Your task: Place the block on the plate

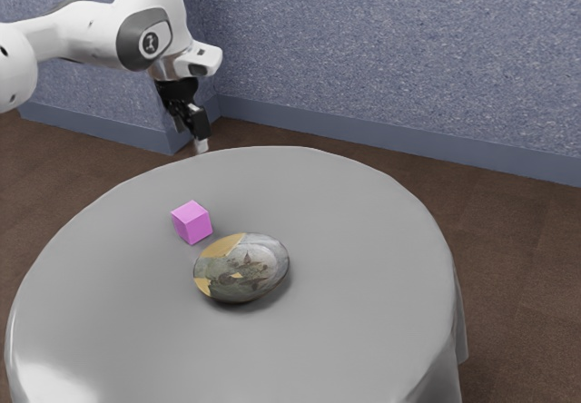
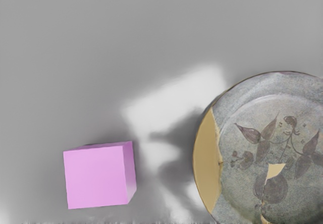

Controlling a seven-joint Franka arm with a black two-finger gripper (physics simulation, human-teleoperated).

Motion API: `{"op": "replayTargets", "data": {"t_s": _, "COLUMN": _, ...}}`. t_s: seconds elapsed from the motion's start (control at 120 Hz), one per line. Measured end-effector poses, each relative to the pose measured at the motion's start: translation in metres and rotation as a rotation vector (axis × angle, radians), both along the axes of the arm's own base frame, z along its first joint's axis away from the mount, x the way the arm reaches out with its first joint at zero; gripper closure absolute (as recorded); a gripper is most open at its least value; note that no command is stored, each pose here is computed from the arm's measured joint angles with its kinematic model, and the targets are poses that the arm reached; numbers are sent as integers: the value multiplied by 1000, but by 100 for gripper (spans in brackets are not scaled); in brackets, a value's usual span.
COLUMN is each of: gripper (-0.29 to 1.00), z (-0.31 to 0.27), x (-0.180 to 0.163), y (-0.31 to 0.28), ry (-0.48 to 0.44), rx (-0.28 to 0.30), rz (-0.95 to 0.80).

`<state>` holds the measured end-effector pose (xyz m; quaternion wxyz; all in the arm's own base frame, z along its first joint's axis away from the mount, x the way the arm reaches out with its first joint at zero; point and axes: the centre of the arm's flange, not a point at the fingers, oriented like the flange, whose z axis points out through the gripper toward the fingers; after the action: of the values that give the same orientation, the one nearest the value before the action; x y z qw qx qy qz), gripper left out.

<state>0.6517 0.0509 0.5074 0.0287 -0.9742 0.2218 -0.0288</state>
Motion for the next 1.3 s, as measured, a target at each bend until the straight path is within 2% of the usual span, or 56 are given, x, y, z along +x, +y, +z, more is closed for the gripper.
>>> {"op": "replayTargets", "data": {"t_s": 0.217, "gripper": 0, "z": -19, "x": -4, "y": 13, "ry": 42, "rx": 2, "rz": 23}}
{"op": "replayTargets", "data": {"t_s": 0.517, "gripper": 0, "z": -139, "x": 11, "y": 78, "ry": 198, "rx": -17, "rz": 122}}
{"op": "replayTargets", "data": {"t_s": 0.725, "gripper": 0, "z": -194, "x": 35, "y": 94, "ry": 201, "rx": -65, "rz": 153}}
{"op": "replayTargets", "data": {"t_s": 0.95, "gripper": 0, "z": -212, "x": 40, "y": 91, "ry": 186, "rx": -111, "rz": 169}}
{"op": "replayTargets", "data": {"t_s": 1.3, "gripper": 0, "z": -236, "x": 39, "y": 93, "ry": 205, "rx": -126, "rz": 174}}
